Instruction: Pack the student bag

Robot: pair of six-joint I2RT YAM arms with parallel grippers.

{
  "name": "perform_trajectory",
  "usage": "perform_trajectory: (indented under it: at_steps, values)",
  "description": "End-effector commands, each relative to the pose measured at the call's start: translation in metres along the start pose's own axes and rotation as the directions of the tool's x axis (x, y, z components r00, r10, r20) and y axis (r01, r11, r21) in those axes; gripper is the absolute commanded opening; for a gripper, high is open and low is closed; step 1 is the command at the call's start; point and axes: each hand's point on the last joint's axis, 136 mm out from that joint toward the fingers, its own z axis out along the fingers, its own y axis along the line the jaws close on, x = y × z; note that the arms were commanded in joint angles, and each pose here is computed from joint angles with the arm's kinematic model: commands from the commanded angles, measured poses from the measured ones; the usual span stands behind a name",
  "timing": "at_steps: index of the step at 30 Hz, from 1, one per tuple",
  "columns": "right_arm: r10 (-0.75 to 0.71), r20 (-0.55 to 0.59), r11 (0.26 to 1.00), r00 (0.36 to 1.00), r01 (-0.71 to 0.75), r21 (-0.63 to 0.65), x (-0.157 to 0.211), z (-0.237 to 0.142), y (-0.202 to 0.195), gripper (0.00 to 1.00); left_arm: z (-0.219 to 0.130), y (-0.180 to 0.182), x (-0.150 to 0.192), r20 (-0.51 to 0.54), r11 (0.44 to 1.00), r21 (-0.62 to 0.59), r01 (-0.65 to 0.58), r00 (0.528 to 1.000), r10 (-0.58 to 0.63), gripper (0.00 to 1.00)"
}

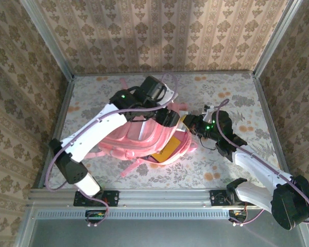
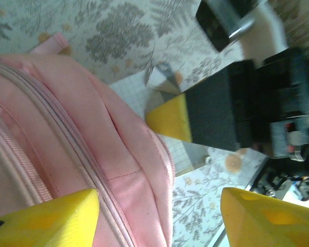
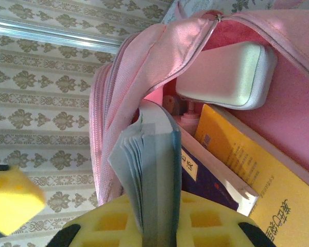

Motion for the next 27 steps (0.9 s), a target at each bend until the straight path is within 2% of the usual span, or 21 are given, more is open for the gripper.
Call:
perform_trajectory:
  at_steps: [1, 6, 11, 21, 27]
  values:
    - [-0.069, 0.04, 0.975, 0.997, 0.076, -0.207, -0.01, -0.013, 0.072, 0.0, 0.013, 0.019, 0.012, -0.061, 0.995, -0.102, -0.015, 0.998, 0.009, 0.65]
    - [-0.068, 0.041, 0.974, 0.997, 0.075, -0.215, -0.01, -0.014, 0.076, 0.0, 0.027, 0.029, 0.017, -0.085, 0.986, -0.164, -0.039, 0.996, 0.026, 0.68]
    - [-0.068, 0.034, 0.971, 0.997, 0.074, -0.225, -0.008, -0.014, 0.079, 0.0, 0.037, 0.024, 0.017, -0.099, 0.987, -0.154, -0.051, 0.994, 0.036, 0.68]
    - [-0.065, 0.026, 0.971, 0.998, 0.069, -0.227, -0.005, -0.014, 0.077, 0.0, 0.04, 0.013, 0.017, -0.114, 0.989, -0.134, -0.068, 0.992, 0.053, 0.78]
    - [-0.07, 0.018, 0.967, 0.997, 0.073, -0.246, -0.003, -0.016, 0.086, 0.0, 0.05, 0.027, 0.023, -0.139, 0.977, -0.195, -0.084, 0.989, 0.057, 0.72]
